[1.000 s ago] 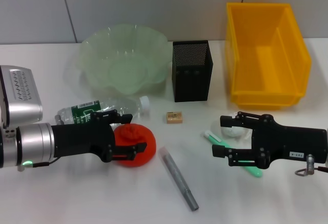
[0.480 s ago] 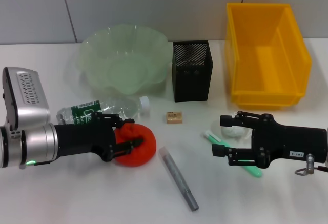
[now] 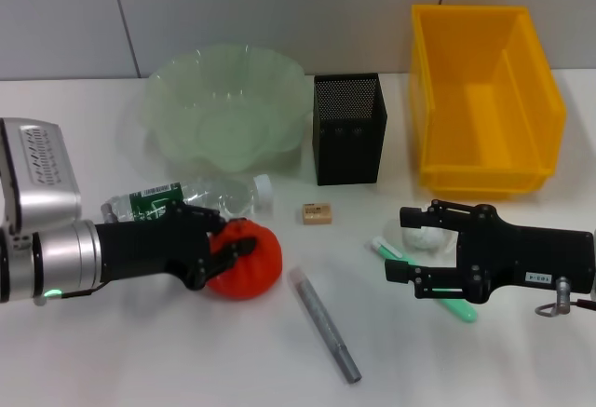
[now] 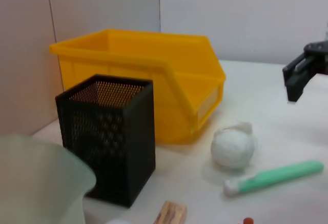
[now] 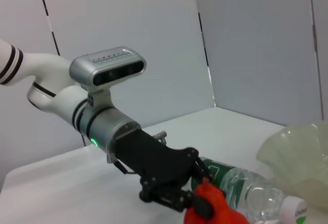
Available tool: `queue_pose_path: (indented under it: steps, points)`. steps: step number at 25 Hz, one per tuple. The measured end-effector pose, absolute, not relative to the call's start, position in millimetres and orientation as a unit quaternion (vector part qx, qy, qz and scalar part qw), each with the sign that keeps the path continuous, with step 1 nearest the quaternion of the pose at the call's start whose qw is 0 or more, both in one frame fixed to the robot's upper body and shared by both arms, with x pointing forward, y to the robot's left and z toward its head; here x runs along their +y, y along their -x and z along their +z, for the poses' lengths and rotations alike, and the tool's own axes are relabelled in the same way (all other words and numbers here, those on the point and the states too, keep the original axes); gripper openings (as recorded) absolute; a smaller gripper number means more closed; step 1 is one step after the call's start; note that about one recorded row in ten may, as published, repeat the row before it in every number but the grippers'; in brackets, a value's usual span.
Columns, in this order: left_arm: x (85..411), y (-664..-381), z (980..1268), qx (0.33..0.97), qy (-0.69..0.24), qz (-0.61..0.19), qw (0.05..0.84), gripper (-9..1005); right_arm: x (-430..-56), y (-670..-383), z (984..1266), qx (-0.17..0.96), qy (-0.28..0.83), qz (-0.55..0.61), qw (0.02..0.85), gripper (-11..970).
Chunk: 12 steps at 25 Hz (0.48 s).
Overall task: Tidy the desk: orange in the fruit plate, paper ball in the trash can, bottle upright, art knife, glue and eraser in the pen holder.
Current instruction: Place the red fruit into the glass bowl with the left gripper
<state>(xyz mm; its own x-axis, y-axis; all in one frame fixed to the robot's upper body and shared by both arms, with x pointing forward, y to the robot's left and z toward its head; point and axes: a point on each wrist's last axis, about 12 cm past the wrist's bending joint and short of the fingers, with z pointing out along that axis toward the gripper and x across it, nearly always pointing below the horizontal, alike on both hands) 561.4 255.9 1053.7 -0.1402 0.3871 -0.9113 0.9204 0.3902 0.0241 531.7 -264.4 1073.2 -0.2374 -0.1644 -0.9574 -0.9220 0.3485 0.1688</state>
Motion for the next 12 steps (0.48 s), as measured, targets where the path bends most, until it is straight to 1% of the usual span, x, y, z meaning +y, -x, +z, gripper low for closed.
queue_pose_path:
  steps: [2, 6, 7, 10, 12]
  points:
    - [255, -561, 1059, 0.688, -0.458, -0.309, 0.47, 228, -265, -532, 1073, 0.676, 0.402, 0.403, 0.468, 820]
    - [258, -567, 1086, 0.655, -0.412, -0.355, 0.524, 187, -265, -532, 1072, 0.677, 0.401, 0.402, 0.468, 821]
    - [258, -567, 1086, 0.655, -0.412, -0.355, 0.524, 182, -265, -532, 1072, 0.677, 0.401, 0.402, 0.468, 821]
    - [262, -579, 1103, 0.636, -0.354, -0.355, 0.587, 165, -265, -532, 1072, 0.677, 0.4, 0.402, 0.468, 821]
    - [261, -582, 1104, 0.635, -0.344, -0.35, 0.596, 153, -265, -531, 1072, 0.677, 0.4, 0.402, 0.468, 821]
